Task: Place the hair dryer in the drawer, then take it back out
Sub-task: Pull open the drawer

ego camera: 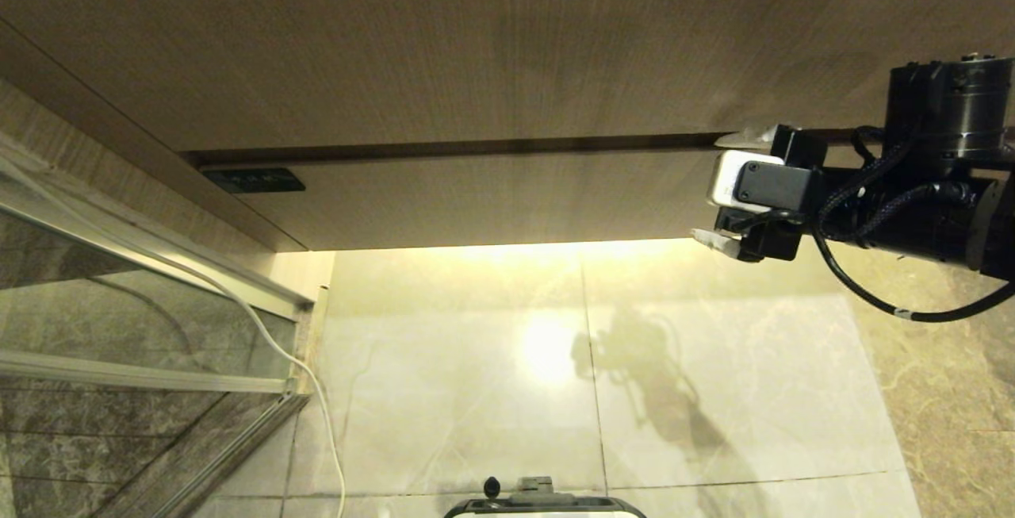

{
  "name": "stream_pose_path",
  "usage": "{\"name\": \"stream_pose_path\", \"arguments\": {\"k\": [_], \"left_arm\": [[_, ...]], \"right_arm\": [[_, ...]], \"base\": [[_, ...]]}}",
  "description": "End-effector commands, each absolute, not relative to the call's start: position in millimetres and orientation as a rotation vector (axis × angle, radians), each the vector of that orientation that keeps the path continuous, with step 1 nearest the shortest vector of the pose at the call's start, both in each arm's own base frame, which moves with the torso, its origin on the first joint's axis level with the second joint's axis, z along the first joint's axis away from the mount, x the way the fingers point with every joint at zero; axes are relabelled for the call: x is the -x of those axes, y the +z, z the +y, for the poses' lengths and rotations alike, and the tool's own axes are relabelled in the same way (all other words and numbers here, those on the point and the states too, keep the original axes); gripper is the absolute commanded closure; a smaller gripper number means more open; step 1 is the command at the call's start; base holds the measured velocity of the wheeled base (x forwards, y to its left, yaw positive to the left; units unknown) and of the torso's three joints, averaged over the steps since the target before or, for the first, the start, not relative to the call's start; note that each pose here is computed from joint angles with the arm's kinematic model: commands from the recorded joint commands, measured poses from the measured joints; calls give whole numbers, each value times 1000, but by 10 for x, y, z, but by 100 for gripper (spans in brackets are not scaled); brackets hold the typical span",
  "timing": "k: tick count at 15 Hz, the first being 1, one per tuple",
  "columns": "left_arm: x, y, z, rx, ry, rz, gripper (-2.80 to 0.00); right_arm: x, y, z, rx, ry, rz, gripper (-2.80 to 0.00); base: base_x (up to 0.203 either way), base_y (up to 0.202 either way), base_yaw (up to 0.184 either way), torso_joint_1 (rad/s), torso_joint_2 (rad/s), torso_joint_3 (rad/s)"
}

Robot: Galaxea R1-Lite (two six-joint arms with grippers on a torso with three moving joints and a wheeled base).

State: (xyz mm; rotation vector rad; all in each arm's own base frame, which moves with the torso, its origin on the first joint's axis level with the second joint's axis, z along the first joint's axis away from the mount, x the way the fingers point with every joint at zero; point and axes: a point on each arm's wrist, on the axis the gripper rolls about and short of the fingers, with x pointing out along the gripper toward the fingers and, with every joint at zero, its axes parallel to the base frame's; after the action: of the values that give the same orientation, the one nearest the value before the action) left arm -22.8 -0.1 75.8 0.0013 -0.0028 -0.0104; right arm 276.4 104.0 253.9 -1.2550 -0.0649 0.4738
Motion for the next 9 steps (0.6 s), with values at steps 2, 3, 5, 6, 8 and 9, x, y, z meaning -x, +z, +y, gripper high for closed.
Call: {"name": "stream_pose_path", "arguments": {"k": [2,3,5,6,8,9], "left_arm": [[228,758,-1,-2,-11,-3,0],[227,754,-1,-2,-11,-2,0],[228,757,-1,-2,-11,-3,0],[227,755,-1,-2,-11,-2,0],[227,755,-1,-2,-10,-2,0],[227,754,-1,-2,-11,-2,0]], "right_arm": [[-2853,2474,1052,1261,473,-69,-280],[-2880,2453,1055,1262,475,-63,-280],[-2930,2433,1065,1261,476,-56,-280],[-2955,2420,1064,1261,476,-52,-280],[-3007,2418,1063,1262,472,-51,-280],[-3014,2414,1054,1261,469,-50,-280]], "base": [[0,0,0,0,0,0],[0,0,0,0,0,0],[0,0,0,0,0,0],[0,0,0,0,0,0],[0,0,0,0,0,0],[0,0,0,0,0,0]]}}
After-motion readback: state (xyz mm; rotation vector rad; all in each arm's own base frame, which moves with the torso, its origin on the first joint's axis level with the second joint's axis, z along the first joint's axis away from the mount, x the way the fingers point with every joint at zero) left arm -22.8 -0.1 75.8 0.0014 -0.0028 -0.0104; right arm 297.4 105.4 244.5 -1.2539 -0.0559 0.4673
